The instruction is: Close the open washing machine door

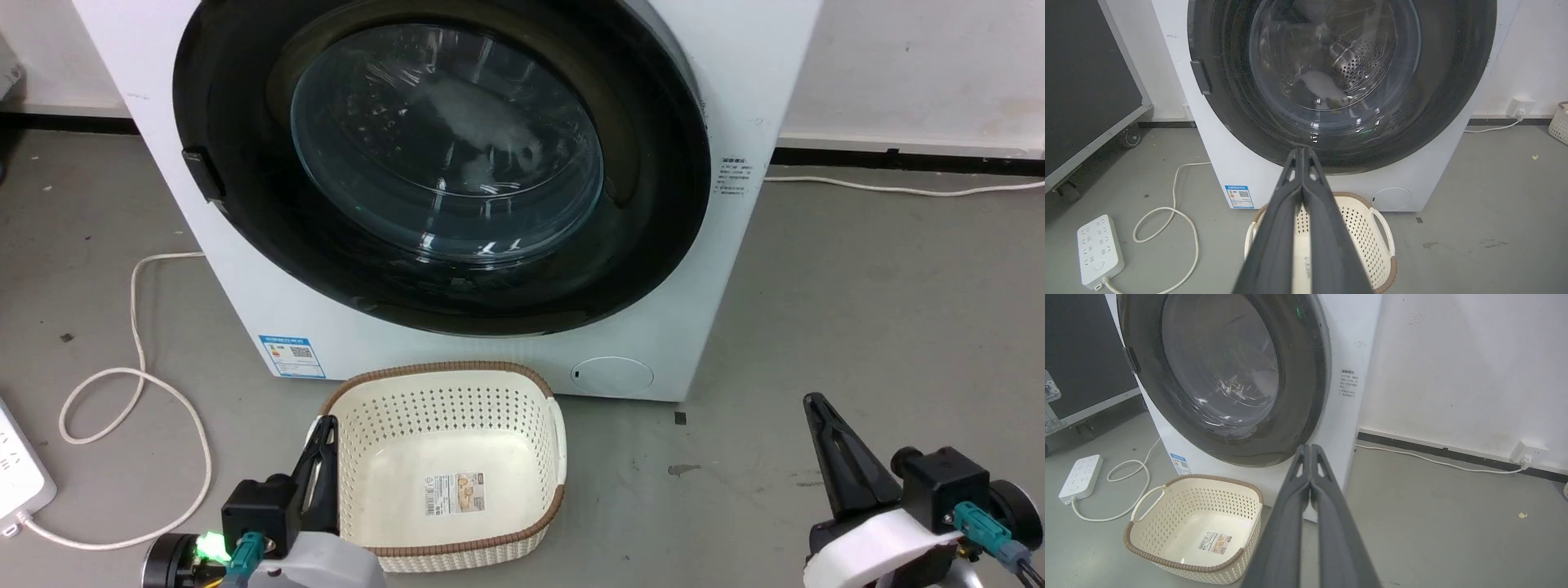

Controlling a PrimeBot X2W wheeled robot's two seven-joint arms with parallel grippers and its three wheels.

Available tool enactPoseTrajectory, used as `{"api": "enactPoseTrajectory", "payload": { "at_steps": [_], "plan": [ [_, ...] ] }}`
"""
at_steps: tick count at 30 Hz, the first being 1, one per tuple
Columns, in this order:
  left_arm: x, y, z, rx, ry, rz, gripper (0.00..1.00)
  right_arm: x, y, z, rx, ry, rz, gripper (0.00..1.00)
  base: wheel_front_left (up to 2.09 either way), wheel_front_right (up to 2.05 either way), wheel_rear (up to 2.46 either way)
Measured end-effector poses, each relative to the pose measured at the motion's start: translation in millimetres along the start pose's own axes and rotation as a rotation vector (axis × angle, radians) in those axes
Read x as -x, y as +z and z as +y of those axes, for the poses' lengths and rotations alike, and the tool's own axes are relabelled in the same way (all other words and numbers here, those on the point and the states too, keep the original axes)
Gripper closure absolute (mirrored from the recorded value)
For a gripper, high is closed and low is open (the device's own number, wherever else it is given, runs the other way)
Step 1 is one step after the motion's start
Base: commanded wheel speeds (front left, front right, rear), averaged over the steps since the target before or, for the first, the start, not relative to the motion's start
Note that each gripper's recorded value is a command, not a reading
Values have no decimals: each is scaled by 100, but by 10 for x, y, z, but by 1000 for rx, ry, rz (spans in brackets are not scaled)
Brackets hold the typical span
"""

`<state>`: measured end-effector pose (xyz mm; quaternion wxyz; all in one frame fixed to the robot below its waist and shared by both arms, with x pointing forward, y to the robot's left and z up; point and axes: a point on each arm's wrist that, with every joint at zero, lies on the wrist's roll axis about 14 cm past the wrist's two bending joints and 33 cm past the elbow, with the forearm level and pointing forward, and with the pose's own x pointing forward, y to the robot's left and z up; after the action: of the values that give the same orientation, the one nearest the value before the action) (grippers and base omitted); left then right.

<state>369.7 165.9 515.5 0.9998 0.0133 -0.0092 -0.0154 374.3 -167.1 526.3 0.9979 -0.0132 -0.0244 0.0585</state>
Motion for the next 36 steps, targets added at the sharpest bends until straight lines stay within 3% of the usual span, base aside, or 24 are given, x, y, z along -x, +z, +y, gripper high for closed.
{"api": "enactPoseTrajectory", "payload": {
  "at_steps": [36],
  "plan": [
    [9,40,99,-15,25,33,100,4,10,54,17,13,43,100,0,0,0]
  ]
}}
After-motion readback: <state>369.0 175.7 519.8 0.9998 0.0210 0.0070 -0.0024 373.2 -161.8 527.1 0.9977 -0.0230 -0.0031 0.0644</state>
